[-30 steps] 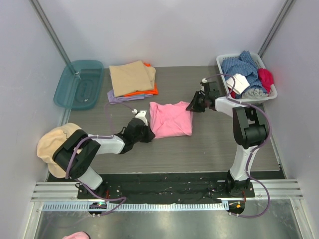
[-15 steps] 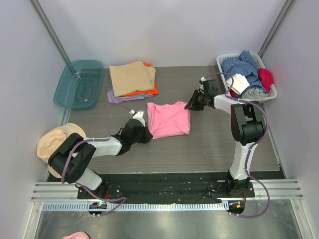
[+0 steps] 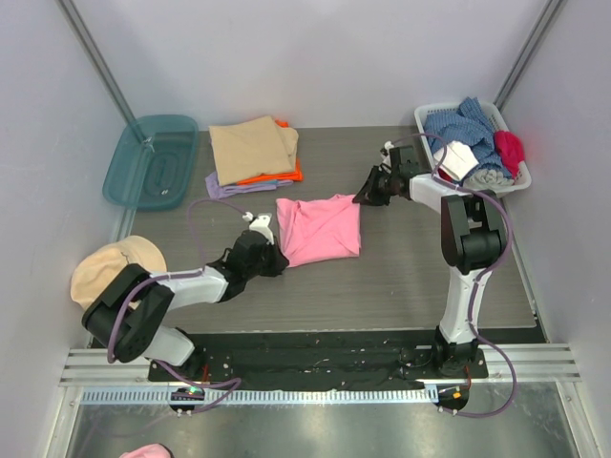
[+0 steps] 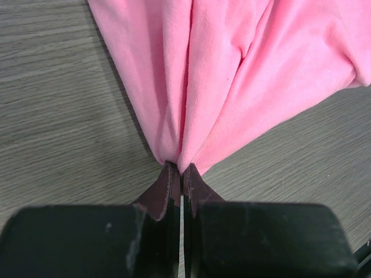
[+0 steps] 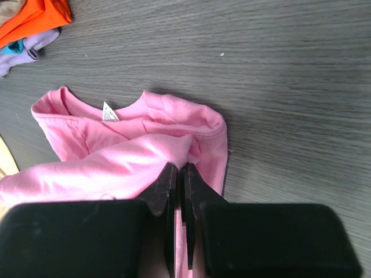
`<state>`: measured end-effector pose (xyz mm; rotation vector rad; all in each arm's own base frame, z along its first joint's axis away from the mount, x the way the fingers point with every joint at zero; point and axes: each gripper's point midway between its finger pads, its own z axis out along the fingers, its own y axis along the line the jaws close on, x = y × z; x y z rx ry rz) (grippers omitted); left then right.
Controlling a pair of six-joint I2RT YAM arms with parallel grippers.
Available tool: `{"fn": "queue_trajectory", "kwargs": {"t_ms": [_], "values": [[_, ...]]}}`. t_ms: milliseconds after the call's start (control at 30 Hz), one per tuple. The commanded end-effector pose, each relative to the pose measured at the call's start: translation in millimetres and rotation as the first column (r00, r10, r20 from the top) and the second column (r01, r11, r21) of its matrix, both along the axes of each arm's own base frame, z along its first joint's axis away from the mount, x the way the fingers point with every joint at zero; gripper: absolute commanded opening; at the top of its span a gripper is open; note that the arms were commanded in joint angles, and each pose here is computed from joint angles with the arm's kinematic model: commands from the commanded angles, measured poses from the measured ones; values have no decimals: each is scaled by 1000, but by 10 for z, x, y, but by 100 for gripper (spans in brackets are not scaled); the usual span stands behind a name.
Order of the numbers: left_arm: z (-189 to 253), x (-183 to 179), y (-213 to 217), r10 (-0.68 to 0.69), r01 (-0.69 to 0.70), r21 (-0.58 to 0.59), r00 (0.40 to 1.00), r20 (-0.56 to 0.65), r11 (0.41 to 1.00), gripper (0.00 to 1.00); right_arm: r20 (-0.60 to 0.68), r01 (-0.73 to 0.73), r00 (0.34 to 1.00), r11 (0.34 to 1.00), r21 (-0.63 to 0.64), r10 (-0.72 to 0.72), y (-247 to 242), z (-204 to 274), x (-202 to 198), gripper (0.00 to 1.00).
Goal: Fold and stack the t-shirts
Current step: Fold the tshirt
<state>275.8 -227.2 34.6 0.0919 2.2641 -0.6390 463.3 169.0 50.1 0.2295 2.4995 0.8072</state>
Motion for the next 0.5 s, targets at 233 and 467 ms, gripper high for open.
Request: {"fn": "queue_trajectory", "kwargs": {"t_ms": [233, 467], "values": [[-218, -135, 74, -26, 31, 56, 995, -92, 998, 0, 142, 81, 987, 997, -3, -79, -285, 406, 78, 52], [-143, -87, -12, -43, 45, 29, 996, -80, 999, 0, 139, 20, 990, 998, 62, -29, -117, 612, -616, 54]]}}
